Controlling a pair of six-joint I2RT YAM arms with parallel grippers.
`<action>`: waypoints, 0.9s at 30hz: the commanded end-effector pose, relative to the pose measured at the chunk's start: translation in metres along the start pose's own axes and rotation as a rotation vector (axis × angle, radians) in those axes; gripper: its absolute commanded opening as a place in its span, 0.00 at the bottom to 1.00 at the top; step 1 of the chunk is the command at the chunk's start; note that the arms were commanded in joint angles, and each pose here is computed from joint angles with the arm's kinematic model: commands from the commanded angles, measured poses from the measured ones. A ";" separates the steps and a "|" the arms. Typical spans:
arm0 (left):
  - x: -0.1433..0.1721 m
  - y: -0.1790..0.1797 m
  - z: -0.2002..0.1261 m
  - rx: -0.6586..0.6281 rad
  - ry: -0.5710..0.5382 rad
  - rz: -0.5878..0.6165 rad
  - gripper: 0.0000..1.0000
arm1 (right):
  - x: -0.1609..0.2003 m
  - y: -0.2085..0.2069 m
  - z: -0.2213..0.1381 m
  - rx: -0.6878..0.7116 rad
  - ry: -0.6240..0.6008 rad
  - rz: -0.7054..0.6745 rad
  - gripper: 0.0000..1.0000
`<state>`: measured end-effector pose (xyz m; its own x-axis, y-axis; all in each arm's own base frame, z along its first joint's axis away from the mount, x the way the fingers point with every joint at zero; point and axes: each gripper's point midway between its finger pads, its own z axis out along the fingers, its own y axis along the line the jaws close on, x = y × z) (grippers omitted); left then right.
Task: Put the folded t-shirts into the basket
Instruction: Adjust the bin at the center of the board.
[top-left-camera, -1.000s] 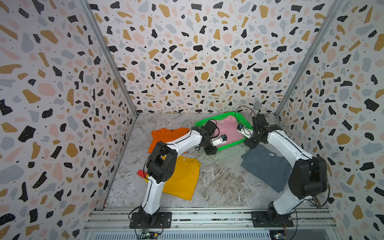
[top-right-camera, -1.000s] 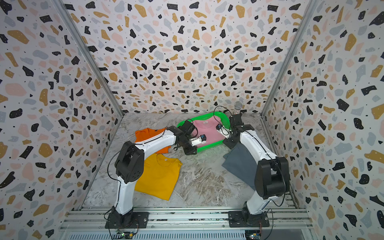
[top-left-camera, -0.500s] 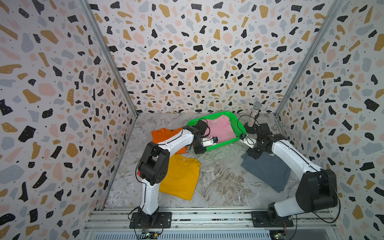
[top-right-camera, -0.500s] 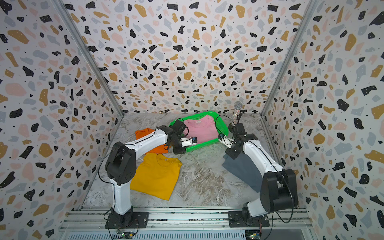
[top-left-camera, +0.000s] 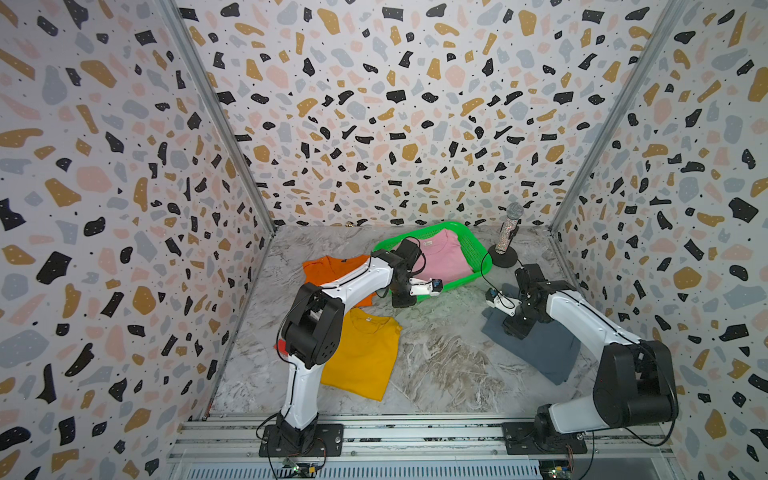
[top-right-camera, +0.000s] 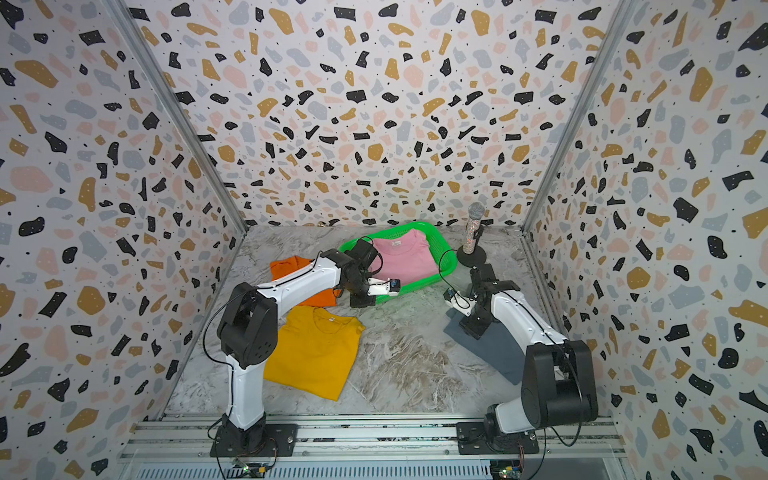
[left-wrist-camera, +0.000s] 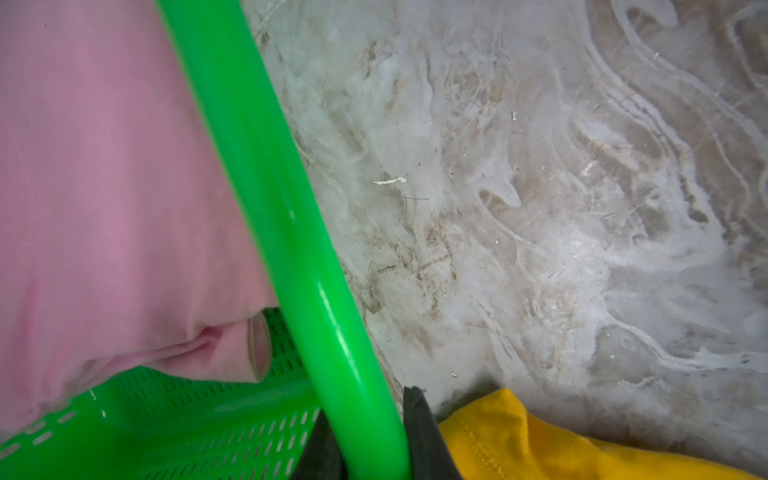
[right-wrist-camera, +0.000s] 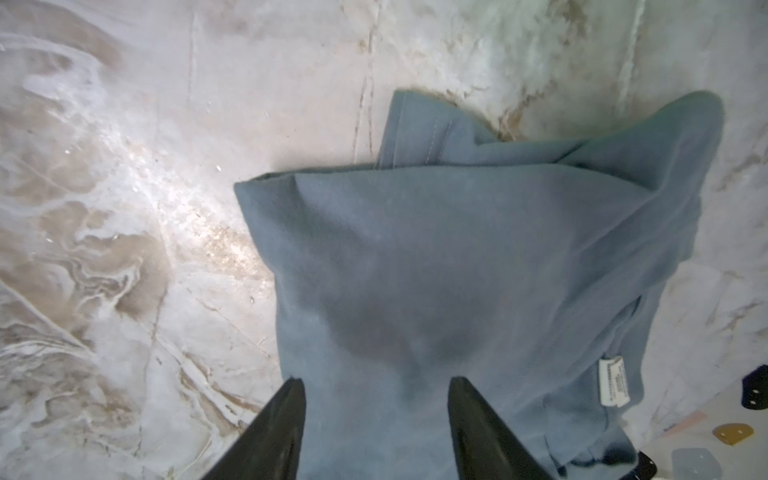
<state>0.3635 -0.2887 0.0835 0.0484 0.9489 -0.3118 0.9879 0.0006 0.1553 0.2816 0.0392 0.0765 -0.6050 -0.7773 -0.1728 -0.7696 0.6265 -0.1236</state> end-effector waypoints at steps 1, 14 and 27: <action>-0.004 -0.009 0.006 0.063 -0.005 0.074 0.14 | 0.014 0.009 0.002 -0.044 0.037 -0.025 0.60; -0.026 -0.002 -0.002 0.061 -0.069 0.103 0.27 | 0.014 0.041 0.022 -0.230 0.013 -0.109 0.68; -0.020 0.009 -0.084 -0.139 -0.155 -0.176 0.54 | 0.022 0.064 0.042 -0.290 0.012 -0.217 0.21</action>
<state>0.3587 -0.2951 0.1459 0.0033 0.9027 -0.4302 0.9723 0.0976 0.2123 0.2509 0.0540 0.0240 -0.4793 -0.8664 -0.1397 -0.8776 0.4741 0.0709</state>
